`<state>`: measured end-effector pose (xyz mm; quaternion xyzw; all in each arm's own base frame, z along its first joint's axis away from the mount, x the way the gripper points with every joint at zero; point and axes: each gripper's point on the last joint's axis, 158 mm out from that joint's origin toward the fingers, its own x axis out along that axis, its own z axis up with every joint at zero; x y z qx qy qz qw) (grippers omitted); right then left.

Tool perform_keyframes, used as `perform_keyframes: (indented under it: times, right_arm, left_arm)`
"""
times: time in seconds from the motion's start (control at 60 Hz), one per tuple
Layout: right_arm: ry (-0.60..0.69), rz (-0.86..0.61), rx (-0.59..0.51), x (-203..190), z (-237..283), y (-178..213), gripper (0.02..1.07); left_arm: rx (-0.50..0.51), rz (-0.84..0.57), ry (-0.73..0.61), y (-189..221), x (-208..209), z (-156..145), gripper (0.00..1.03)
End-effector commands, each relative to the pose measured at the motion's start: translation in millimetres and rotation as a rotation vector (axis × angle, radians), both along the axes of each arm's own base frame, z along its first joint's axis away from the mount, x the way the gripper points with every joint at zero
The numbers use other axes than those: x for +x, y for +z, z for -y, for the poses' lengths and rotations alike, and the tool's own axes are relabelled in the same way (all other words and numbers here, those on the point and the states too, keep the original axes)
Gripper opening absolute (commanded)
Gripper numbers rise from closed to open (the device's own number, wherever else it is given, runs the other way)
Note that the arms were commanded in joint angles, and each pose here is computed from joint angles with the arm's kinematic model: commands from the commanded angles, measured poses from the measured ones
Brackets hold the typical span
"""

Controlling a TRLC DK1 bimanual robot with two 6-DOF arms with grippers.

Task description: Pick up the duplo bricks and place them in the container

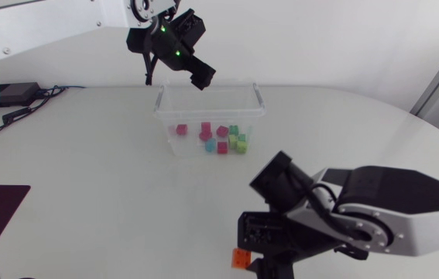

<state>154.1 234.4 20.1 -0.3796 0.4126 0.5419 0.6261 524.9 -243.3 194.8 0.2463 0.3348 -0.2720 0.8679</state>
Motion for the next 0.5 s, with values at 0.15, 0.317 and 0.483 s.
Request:
perform_keyframes:
  times: [0.15, 0.317, 0.483]
  right_arm:
    - [-0.156, 0.098, 0.067, 68, 22, 36, 0.32]
    - [-0.277, 0.181, 0.145, 127, 31, 74, 0.32]
    - [-0.353, 0.248, 0.219, 174, 29, 107, 0.32]
  left_arm:
    - [0.008, 0.020, -0.053, 25, -48, -6, 0.99]
    - [0.025, 0.035, -0.085, 38, -84, -17, 0.99]
    - [0.037, 0.047, -0.111, 40, -120, -31, 0.99]
